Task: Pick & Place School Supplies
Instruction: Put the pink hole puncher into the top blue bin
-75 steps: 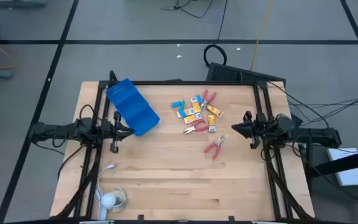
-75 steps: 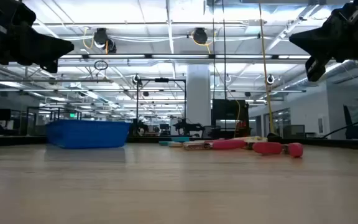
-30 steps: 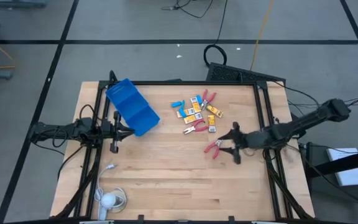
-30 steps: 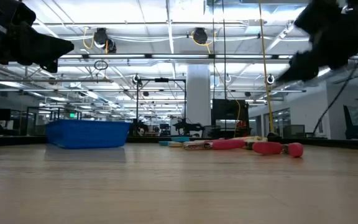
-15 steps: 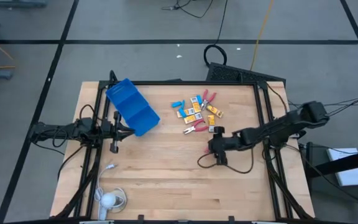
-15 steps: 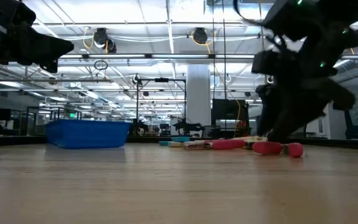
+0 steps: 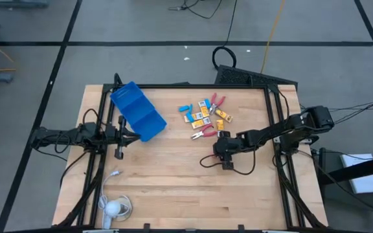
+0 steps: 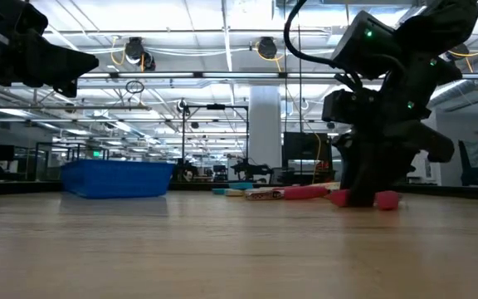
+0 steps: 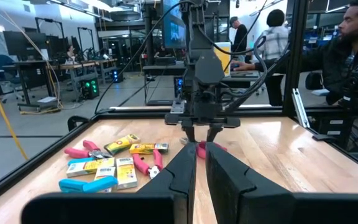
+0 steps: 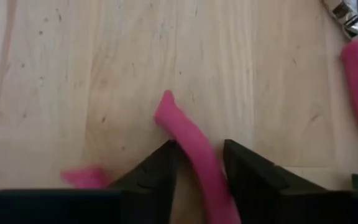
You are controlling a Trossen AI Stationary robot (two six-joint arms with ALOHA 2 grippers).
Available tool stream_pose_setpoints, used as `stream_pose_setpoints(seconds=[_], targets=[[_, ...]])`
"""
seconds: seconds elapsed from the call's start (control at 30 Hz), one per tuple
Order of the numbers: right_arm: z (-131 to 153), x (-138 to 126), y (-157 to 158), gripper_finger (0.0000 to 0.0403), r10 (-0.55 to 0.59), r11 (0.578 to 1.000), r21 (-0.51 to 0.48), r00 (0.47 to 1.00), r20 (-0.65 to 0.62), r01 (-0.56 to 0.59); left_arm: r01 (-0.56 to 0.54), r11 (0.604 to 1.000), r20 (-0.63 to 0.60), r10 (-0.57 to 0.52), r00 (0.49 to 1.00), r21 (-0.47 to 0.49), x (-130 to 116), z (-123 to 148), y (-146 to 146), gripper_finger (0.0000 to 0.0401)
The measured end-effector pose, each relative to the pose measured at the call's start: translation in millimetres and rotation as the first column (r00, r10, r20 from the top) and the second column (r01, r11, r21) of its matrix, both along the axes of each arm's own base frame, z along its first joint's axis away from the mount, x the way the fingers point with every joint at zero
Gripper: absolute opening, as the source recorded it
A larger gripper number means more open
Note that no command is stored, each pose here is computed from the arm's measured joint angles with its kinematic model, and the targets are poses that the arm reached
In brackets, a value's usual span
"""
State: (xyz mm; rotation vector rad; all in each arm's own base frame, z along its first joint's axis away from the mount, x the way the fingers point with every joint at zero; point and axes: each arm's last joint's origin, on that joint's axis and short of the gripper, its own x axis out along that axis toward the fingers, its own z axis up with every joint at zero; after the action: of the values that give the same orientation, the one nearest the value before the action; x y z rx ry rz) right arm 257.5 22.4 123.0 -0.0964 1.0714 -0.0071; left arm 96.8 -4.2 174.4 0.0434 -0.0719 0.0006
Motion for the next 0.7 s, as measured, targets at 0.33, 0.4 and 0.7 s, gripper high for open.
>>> stream_pose_setpoints(seconds=[0.33,0.4,0.7], targets=[[6,10,3,0.0033,0.06,0.997,0.045,0.99,0.13,-0.066,0.0,1.0,0.0,0.0,1.0,0.0,0,0,0,0.004],[13,14,4,0.0034,0.085,0.992,0.073,0.975,0.208,-0.102,0.0,1.0,0.0,0.0,1.0,0.0,0,0,0,0.004],[58,30,8,0.0035,0.116,0.964,0.13,0.804,0.583,-0.233,0.005,1.0,0.044,-0.005,0.999,-0.002,0,4,0,0.004]])
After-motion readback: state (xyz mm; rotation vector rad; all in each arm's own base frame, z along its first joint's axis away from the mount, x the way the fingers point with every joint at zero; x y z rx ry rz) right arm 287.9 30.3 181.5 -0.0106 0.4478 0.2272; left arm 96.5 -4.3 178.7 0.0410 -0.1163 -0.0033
